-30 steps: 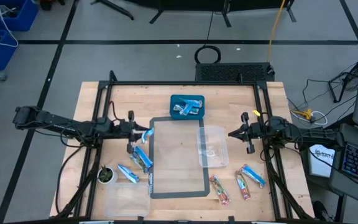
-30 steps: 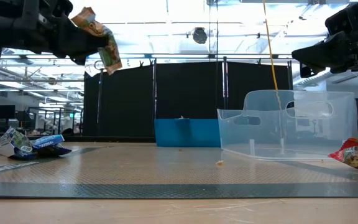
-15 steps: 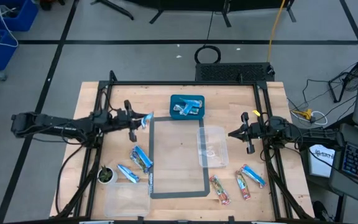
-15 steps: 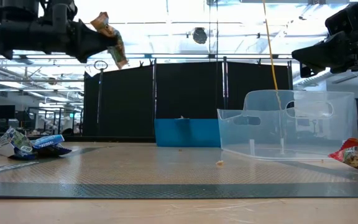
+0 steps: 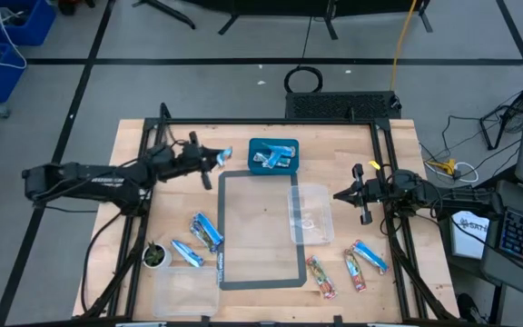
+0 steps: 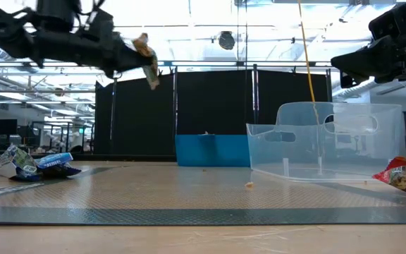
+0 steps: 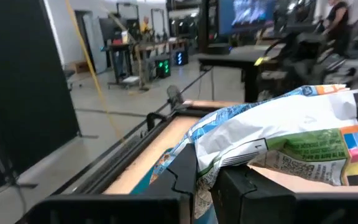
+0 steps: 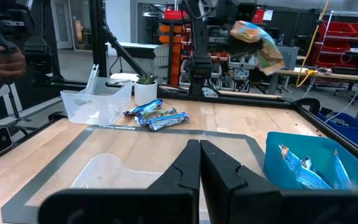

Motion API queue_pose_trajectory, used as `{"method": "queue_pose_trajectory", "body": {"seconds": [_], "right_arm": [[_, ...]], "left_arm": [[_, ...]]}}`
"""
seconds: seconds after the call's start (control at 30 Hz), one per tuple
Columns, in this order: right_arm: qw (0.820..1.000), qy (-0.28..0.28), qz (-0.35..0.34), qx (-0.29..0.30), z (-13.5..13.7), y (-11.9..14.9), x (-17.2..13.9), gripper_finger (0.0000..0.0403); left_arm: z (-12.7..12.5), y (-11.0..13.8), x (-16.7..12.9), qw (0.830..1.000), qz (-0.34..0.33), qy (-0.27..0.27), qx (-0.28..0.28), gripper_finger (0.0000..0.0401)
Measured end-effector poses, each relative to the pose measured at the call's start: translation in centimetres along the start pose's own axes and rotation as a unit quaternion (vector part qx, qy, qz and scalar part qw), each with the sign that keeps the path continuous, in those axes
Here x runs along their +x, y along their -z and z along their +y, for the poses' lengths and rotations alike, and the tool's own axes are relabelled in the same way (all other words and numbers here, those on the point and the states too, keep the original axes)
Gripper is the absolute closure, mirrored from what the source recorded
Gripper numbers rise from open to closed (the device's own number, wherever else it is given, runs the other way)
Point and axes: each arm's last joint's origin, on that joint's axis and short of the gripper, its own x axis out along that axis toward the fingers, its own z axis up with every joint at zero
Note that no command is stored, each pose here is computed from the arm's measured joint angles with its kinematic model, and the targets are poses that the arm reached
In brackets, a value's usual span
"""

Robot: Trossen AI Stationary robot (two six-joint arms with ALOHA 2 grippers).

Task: Pick and place Granola Bars by type
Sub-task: Put the orange granola bar into the blue bin

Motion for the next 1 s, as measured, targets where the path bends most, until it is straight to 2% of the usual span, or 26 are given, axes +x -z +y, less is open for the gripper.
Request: {"method": "queue_pose_trajectory", "body": {"seconds": [0.2,0.37,0.6,0.7,0.87,1.0], "right_arm": [[1.0,0.0,0.0,0.0,0.0,0.0,0.0,0.0399],[1.0,0.0,0.0,0.0,0.0,0.0,0.0,0.0398],[1.0,0.0,0.0,0.0,0.0,0.0,0.0,0.0399],[1.0,0.0,0.0,0.0,0.0,0.0,0.0,0.0398],[1.0,0.0,0.0,0.0,0.0,0.0,0.0,0.0399],[1.0,0.0,0.0,0.0,0.0,0.0,0.0,0.0399]], "left_arm": [[1.3,0.1,3.9,0.999,0.037,-0.014,0.002,0.0364],[1.9,0.2,7.5,0.998,0.054,0.016,-0.003,0.0364],[2.2,0.9,11.7,0.991,0.133,0.028,0.0,0.0364],[2.4,1.1,12.9,0.988,0.155,0.028,0.0,0.0364],[2.6,0.9,13.7,0.988,0.155,0.027,-0.005,0.0362],[2.6,0.9,13.8,0.987,0.156,0.03,-0.01,0.034]]}}
